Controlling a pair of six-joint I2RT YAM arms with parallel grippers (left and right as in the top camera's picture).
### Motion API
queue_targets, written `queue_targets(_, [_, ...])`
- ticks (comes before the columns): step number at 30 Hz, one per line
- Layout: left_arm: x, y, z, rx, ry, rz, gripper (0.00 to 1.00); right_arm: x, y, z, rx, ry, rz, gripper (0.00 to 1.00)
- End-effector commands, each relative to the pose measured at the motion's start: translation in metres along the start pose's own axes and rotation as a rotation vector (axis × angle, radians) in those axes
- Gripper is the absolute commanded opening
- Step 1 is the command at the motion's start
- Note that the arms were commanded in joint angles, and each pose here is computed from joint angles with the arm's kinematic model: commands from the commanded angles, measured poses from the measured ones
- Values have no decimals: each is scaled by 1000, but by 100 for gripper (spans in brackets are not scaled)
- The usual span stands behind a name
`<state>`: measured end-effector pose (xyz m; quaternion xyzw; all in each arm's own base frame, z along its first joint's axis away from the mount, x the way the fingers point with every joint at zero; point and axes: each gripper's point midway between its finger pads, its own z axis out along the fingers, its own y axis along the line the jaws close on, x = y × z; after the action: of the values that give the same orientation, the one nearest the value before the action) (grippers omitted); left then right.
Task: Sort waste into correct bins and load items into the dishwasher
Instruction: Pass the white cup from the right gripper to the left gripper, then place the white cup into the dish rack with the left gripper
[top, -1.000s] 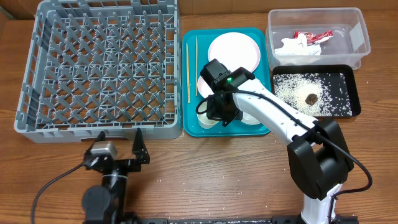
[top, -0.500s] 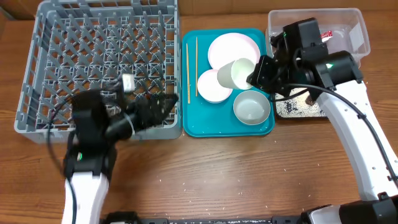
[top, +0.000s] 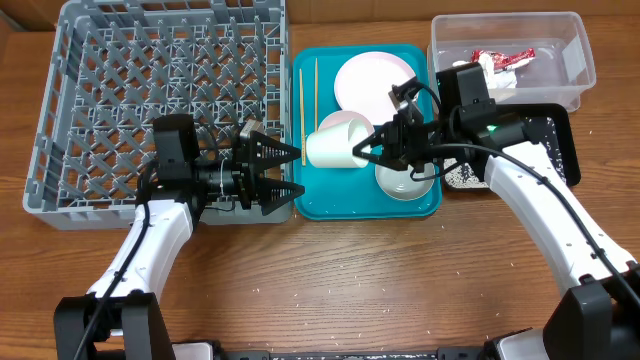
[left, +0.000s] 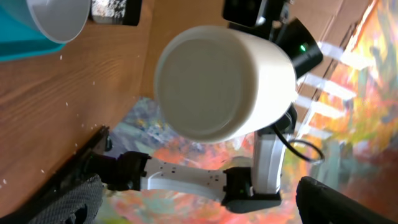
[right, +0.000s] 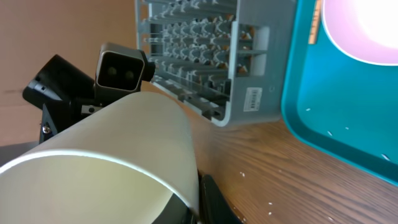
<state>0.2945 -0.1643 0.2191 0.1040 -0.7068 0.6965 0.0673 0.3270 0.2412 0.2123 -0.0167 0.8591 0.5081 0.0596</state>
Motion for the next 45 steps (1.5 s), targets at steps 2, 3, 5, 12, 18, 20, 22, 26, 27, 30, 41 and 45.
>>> queue_targets(2, [5,-11,2,20,43,167,93,9,7,3,-71,46,-20,4])
queue_targets(3, [4,-14,2,21,45,232,93,11,14,6,-94,56,-46,4])
queue_targets(5, [5,-17,4,21,53,272,97,18,19,13,-103,84,-55,4])
queue_targets(12, [7,-16,9,19,67,276,100,27,28,28,-146,134,-84,4])
queue_targets(18, [7,-16,9,19,68,261,87,34,33,39,-154,159,-113,4])
queue_targets(20, [7,-16,9,19,68,261,84,33,26,45,-150,171,-93,4])
queue_targets(22, [7,-16,9,19,68,261,83,33,22,49,-164,191,-79,4])
queue_targets(26, [8,-16,9,19,69,261,81,29,22,56,-211,208,-80,4])
queue_targets(27, [8,-16,9,19,69,261,78,28,23,56,-213,205,-82,4])
queue_targets(30, [8,-16,9,18,68,260,55,28,23,56,-214,206,-82,5])
queue_targets(41, [0,-35,1,22,41,356,36,14,15,45,-208,163,-74,57])
queue_targets(45, [-5,-79,-25,17,-43,538,42,-14,-34,21,-47,36,-13,66])
